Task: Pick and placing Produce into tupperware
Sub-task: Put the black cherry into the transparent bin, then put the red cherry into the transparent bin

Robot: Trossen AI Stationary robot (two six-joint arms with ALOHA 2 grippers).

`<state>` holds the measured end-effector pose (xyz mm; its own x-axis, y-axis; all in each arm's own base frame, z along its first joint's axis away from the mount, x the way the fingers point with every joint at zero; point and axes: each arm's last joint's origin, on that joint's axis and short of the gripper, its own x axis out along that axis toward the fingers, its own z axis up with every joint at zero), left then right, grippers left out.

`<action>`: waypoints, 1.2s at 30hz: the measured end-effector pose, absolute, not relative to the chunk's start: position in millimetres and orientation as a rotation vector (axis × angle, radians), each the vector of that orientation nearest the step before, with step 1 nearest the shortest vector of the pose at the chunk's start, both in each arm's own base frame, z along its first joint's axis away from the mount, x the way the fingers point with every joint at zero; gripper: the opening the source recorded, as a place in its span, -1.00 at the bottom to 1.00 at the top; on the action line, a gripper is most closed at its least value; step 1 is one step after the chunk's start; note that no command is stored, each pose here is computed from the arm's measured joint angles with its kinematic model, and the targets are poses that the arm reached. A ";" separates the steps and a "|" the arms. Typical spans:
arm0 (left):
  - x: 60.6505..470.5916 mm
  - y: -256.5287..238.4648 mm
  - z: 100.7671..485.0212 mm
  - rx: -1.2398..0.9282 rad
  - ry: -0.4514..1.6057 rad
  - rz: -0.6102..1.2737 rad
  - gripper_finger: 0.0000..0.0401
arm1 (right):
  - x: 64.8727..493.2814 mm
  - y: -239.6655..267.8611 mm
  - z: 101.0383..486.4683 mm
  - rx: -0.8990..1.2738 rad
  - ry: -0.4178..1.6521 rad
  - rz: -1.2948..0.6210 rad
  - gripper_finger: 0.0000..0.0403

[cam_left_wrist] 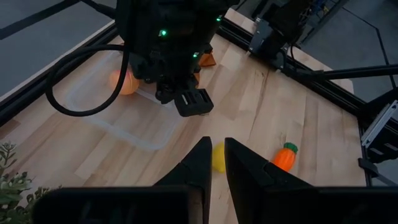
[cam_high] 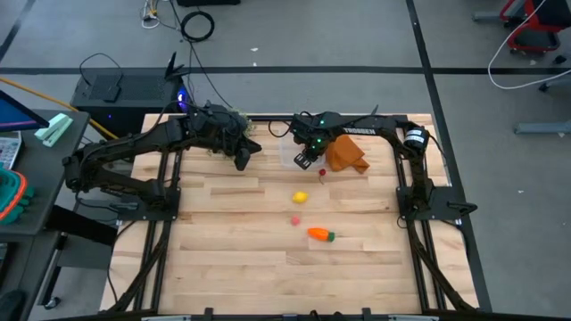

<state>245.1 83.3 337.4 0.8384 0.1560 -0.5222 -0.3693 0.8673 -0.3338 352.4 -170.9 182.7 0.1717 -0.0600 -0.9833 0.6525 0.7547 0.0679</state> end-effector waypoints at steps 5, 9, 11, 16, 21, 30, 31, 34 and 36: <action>245.1 83.3 337.5 -0.444 0.505 0.288 -0.74 | 352.3 -170.8 182.7 0.550 1.314 -0.543 -0.63; 245.1 83.2 337.5 -0.444 0.505 0.288 -0.76 | 351.4 -170.3 182.5 0.546 1.327 -0.538 -0.63; 245.2 83.2 337.4 -0.444 0.505 0.288 -0.76 | 350.8 -170.1 182.4 0.546 1.333 -0.538 -0.62; 245.1 83.3 337.4 -0.444 0.505 0.288 -0.74 | 349.6 -169.5 182.2 0.548 1.347 -0.537 -0.57; 245.2 83.3 337.4 -0.444 0.505 0.288 -0.75 | 349.7 -169.4 182.2 0.548 1.347 -0.537 -0.50; 245.1 83.3 337.5 -0.444 0.505 0.288 -0.75 | 353.8 -168.5 188.4 0.521 1.331 -0.515 -0.44; 245.1 83.3 337.5 -0.444 0.505 0.288 -0.75 | 354.4 -168.8 189.7 0.520 1.328 -0.514 -0.43; 245.1 83.2 337.5 -0.444 0.505 0.288 -0.74 | 356.9 -170.0 197.3 0.516 1.306 -0.514 -0.42; 245.1 83.3 337.4 -0.445 0.505 0.288 -0.74 | 359.0 -171.0 205.4 0.511 1.286 -0.513 -0.42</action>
<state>245.1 83.3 337.4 0.8383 0.1556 -0.5225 -0.3703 0.8659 -0.3363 359.0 -171.0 205.4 0.2035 -0.0726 -0.9764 0.6191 0.7821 0.0709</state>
